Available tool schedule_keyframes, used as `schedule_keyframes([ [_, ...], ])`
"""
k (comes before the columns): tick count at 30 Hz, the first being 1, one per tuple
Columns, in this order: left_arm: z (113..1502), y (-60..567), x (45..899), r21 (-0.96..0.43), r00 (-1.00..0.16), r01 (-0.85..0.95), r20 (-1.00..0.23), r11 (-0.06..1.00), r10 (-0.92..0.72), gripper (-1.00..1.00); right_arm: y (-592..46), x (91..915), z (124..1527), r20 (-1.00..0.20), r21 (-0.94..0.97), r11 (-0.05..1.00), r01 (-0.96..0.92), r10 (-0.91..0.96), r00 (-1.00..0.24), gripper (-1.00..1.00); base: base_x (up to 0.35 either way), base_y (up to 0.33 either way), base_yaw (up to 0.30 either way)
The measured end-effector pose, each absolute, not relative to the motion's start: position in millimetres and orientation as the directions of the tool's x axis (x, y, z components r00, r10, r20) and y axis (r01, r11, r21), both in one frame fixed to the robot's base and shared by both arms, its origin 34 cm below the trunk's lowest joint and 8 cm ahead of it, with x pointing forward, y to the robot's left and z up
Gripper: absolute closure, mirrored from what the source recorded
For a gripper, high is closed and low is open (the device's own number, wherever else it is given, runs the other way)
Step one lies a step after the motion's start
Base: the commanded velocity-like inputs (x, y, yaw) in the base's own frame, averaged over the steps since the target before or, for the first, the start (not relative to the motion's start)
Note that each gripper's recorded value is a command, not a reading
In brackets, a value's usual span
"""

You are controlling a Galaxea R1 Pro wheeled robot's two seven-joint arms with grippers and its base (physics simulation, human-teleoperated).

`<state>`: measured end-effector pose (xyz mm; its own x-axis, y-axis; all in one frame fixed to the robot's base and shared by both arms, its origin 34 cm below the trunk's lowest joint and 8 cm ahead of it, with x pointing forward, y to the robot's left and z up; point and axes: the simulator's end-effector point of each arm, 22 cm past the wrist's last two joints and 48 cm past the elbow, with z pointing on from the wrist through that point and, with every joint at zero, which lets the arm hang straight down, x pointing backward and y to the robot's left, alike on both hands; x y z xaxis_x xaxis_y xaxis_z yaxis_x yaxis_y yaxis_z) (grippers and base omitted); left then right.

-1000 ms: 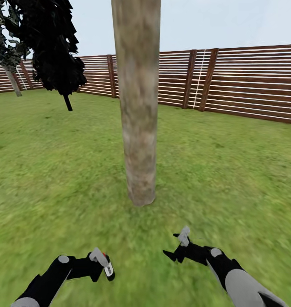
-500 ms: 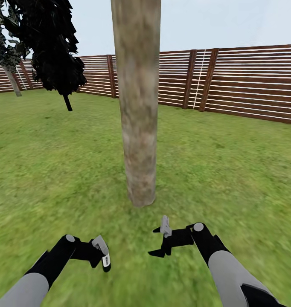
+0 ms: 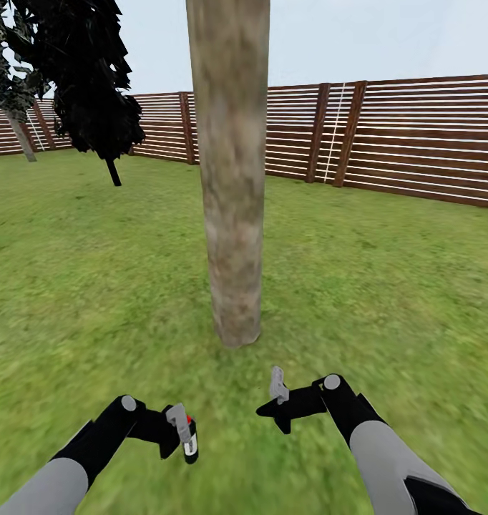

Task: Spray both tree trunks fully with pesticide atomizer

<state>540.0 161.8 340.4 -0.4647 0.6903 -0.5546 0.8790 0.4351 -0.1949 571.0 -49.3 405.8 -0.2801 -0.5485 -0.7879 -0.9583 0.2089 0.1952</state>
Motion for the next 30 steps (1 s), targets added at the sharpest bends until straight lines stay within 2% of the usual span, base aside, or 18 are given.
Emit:
schedule_keyframes([
  [4,339,154,538,-0.190,-0.448,0.889,-0.550,0.417,0.705,1.00,-49,571,405,-0.787,0.195,0.210,-0.958,-0.549,-0.280,1.00,0.000,0.000,0.000],
  [7,338,119,530,-0.184,-0.396,0.917,-0.542,0.355,0.741,1.00,-49,571,406,-0.788,0.195,0.209,-0.958,-0.549,-0.280,1.00,0.000,0.000,0.000],
  [30,354,28,528,-0.159,-0.314,0.948,-0.597,0.275,0.738,1.00,-46,570,406,-0.789,0.197,0.206,-0.958,-0.547,-0.280,1.00,0.000,0.000,0.000],
])
